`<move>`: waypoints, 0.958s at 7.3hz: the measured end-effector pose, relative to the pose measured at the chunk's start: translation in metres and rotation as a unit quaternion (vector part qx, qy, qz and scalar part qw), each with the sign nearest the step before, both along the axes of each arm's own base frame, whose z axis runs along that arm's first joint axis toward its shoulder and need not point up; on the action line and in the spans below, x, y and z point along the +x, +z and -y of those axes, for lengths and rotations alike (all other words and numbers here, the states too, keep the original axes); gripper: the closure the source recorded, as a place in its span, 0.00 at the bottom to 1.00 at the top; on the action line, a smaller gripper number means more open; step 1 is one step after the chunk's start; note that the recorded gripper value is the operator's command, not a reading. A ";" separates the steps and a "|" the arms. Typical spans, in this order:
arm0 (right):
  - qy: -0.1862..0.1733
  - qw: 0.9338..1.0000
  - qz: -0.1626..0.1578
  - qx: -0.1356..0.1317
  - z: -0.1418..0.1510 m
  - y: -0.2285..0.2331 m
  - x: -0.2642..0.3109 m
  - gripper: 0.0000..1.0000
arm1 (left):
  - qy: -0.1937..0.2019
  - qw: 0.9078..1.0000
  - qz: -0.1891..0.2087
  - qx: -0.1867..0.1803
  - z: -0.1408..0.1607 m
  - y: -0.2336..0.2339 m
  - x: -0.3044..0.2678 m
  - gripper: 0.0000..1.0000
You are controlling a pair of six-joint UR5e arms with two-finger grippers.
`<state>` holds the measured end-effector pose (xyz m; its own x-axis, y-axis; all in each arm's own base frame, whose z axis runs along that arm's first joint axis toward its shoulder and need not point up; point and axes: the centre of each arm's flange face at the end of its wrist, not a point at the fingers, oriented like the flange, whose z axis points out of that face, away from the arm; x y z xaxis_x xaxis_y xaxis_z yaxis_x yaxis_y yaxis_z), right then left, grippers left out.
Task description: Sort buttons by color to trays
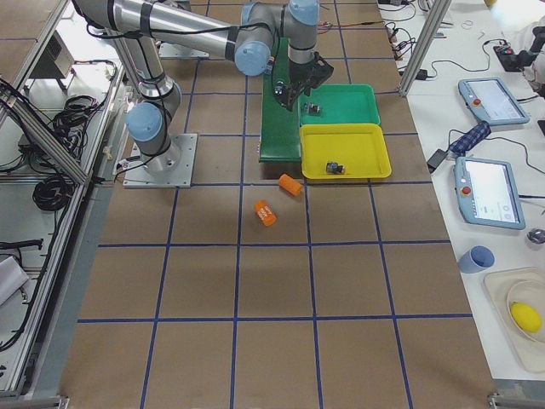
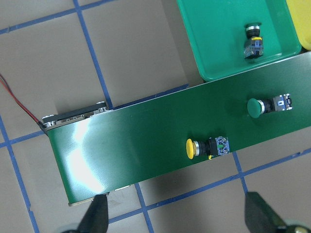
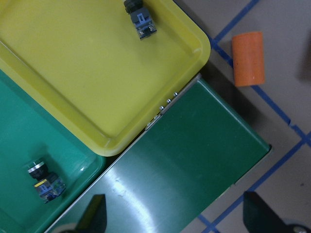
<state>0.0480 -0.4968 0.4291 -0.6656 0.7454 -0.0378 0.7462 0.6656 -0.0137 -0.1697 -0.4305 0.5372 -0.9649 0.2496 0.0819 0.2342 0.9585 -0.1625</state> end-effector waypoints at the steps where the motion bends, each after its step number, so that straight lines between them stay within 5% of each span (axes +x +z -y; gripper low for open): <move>1: -0.068 0.998 0.018 0.007 -0.011 0.002 0.012 0.00 | 0.011 1.000 -0.001 -0.003 -0.003 0.003 0.004 0.00; 3: -0.131 0.990 0.030 0.032 -0.025 -0.018 0.043 0.00 | 0.031 0.999 -0.001 -0.009 -0.005 0.009 0.020 0.00; 7: -0.165 0.984 0.030 0.063 -0.034 -0.051 0.068 0.00 | 0.064 0.998 -0.004 -0.014 -0.009 0.014 0.029 0.00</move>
